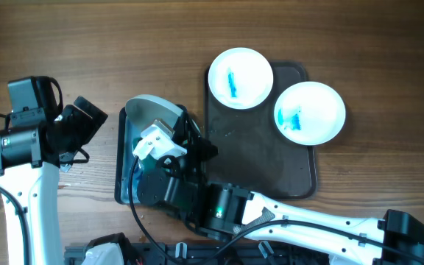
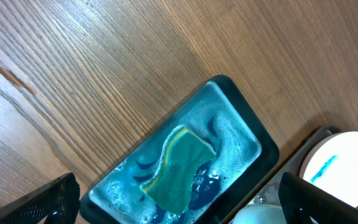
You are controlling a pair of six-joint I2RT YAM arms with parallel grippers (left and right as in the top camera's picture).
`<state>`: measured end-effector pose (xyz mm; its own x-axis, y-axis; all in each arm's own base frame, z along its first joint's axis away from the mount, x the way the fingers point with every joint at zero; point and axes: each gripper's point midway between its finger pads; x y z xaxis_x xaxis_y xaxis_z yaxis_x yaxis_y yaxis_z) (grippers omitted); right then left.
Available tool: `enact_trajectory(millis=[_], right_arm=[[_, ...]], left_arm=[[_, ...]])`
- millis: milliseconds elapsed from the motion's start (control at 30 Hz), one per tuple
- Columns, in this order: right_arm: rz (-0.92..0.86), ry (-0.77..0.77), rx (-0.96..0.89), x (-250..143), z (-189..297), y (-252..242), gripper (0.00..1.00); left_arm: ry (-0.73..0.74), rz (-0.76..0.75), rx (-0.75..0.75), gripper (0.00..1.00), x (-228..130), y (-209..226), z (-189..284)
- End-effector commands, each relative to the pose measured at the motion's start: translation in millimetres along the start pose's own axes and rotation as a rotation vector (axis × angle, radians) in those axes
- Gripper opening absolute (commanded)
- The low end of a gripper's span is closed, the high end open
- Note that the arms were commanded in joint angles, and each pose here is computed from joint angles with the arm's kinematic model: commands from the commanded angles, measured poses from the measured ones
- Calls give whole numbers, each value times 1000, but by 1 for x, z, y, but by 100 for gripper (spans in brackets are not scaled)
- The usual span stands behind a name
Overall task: Clean dirty plates on tray and stack at the side
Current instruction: 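Carry the plate right and set it on the table beside the tray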
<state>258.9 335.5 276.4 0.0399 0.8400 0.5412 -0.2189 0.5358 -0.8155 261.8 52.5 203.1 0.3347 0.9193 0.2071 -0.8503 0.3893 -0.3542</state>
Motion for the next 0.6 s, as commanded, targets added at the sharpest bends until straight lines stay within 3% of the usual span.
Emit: enact_trajectory(millis=[0,300,467,567], right_arm=[[-25,9,-31,4,-2,-7,4],[-172,67,44,-20,-39,-7,4],[-475,175,421,-53,-69,35,4],[-690,232,604,-65,-77,34,4]], left_arm=[[-9,-1,-17,100,3,-3,5],[-9,-1,-17,100,3,-3,5],[-9,-1,-17,100,3,-3,5],[-9,-1,-17,100,3,-3,5]])
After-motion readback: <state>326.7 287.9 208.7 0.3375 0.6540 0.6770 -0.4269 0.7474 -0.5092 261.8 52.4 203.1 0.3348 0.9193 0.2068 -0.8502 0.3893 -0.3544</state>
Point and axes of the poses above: each gripper's point midway between its finger pads, its own z axis back along the fingers, its own y axis along the line the jaws close on, x = y × z, and after that the axes turned 15 degrees about z, right-handed
